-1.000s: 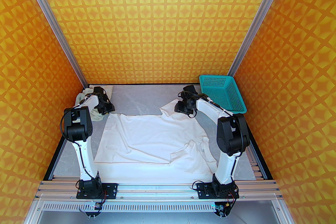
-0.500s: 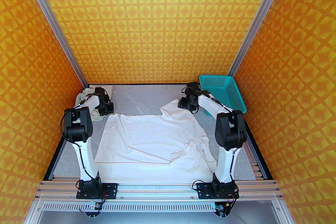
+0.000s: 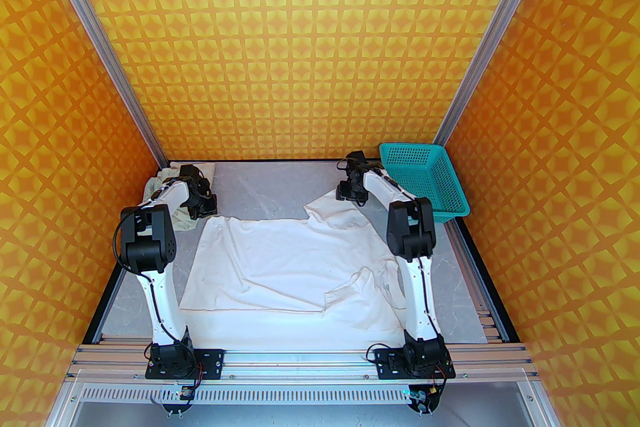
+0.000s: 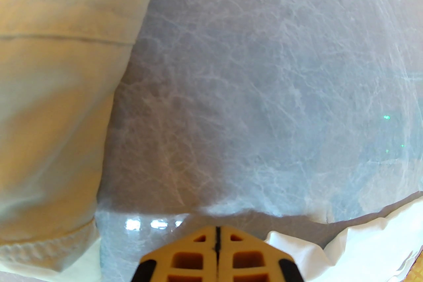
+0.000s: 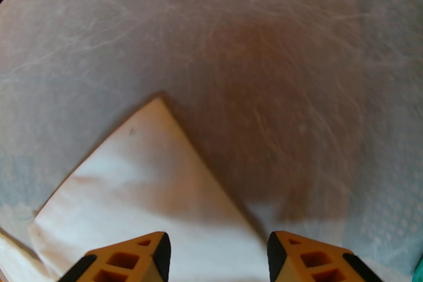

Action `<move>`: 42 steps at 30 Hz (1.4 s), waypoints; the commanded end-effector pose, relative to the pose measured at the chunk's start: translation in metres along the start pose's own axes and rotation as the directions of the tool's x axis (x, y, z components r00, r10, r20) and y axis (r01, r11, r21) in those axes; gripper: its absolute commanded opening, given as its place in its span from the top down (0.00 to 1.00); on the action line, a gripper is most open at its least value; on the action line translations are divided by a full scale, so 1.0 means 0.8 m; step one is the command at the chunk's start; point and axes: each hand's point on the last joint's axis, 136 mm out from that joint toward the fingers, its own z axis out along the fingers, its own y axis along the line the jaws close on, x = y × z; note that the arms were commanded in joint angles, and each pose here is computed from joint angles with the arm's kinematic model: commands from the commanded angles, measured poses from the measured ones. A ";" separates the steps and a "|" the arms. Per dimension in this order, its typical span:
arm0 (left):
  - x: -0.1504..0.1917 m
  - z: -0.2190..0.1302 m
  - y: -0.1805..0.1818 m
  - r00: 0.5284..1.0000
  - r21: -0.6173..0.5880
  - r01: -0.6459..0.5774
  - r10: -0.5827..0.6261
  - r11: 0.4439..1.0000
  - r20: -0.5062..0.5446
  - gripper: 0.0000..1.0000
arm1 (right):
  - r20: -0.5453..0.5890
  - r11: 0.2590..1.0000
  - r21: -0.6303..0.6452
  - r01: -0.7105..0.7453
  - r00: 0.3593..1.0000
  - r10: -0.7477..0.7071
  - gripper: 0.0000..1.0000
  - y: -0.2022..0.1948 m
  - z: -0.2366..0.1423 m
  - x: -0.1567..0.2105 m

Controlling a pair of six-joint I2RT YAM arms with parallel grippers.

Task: Fold and stack the mixed laundry pile

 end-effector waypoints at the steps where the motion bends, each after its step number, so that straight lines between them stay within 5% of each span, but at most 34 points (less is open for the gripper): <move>1: -0.005 -0.019 -0.014 0.999 0.034 -0.028 0.027 0.999 0.022 1.00 | -0.067 0.999 0.028 0.025 0.997 -0.023 0.52 -0.010 0.012 0.012; 14: -0.007 -0.027 -0.018 0.998 0.046 -0.049 0.048 0.998 0.031 1.00 | -0.035 0.997 0.022 0.080 0.996 -0.079 0.99 -0.009 -0.020 -0.006; 28: -0.001 -0.053 -0.017 0.995 0.062 -0.065 0.060 0.996 0.079 1.00 | 0.086 0.999 -0.013 0.034 0.996 -0.033 1.00 -0.029 -0.113 -0.011; 42: 0.016 -0.064 0.001 0.996 0.055 -0.030 0.025 0.998 0.090 1.00 | 0.119 0.994 -0.092 -0.061 0.990 0.072 1.00 -0.049 -0.144 0.003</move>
